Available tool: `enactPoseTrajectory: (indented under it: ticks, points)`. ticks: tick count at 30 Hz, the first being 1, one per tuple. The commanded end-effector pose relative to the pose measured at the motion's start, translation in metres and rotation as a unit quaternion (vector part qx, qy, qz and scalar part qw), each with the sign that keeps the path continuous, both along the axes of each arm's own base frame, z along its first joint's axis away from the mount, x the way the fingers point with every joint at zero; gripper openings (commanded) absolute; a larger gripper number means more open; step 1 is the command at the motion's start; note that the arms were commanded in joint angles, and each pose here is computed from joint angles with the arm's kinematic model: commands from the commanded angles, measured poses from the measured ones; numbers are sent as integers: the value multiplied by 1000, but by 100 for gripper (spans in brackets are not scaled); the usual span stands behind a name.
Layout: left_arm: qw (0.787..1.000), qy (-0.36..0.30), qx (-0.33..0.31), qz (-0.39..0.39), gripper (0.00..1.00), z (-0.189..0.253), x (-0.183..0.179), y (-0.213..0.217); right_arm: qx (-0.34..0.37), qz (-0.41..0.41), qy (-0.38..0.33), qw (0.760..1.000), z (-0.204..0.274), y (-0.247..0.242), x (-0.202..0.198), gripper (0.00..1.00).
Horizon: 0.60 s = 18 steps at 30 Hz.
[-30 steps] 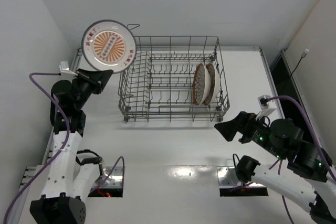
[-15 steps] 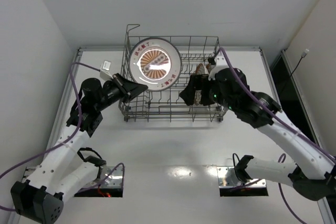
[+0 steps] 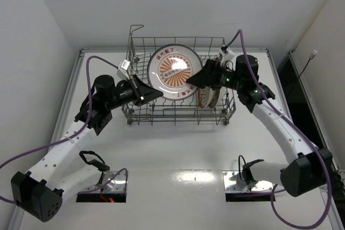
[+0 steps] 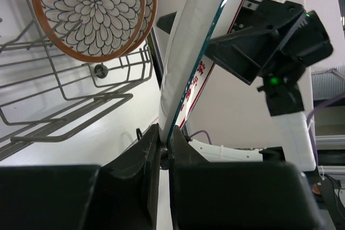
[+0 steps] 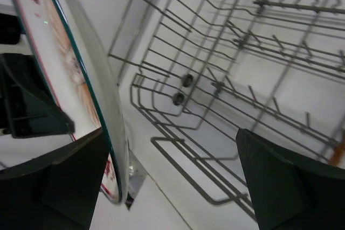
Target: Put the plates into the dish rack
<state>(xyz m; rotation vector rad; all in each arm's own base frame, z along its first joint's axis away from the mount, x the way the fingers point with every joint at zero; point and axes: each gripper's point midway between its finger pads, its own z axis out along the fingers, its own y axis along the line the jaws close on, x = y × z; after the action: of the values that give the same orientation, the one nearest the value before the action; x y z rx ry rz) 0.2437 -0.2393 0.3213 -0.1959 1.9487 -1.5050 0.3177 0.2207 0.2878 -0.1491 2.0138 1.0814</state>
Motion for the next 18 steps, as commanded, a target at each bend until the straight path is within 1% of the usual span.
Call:
enactPoseTrajectory:
  ticks: [1,2,3,5,6,7,9,10,11,12,13,14,15,16,17,18]
  points:
    - [997,-61,-38,-42,0,38,-9,-12,93,97,-55,989,29,18,-12,95]
    - [997,-57,-36,-46,0,34,-11,-15,106,108,-81,985,39,20,-12,93]
    - [996,-49,-40,-57,0,30,-13,-20,112,114,-80,984,38,19,-12,83]
    - [996,-50,-45,-62,0,30,-14,-24,120,120,-80,982,40,21,-12,67]
    - [996,-42,-46,-67,0,27,-15,-27,120,120,-80,982,40,21,-12,57]
    - [996,-41,-46,-68,0,26,-12,-29,120,124,-79,982,40,22,-13,42]
    - [996,-41,-38,-75,0,20,-13,-35,120,124,-79,982,43,19,-13,27]
    - [996,-36,-32,-75,0,18,-12,-36,120,124,-78,982,44,18,-15,15]
    - [996,-32,-25,-75,0,15,-7,-38,115,124,-71,983,40,18,-15,10]
    - [996,-36,-19,-81,0,11,-8,-41,113,121,-81,983,47,14,-17,6]
    - [996,-36,-14,-81,0,10,-6,-42,113,120,-78,983,49,14,-17,0]
    - [996,-35,-7,-82,1,9,-5,-43,105,117,-87,984,58,11,-22,0]
    - [996,-40,10,-84,4,3,0,-44,100,109,-88,985,60,7,-21,0]
    - [995,-29,26,-87,10,-6,1,-44,93,92,-91,987,64,3,-20,0]
    - [995,-37,35,-80,16,-2,8,-41,80,74,-91,990,70,-5,-24,0]
    - [995,-45,54,-73,24,-8,17,-36,72,58,-92,991,74,-10,-25,0]
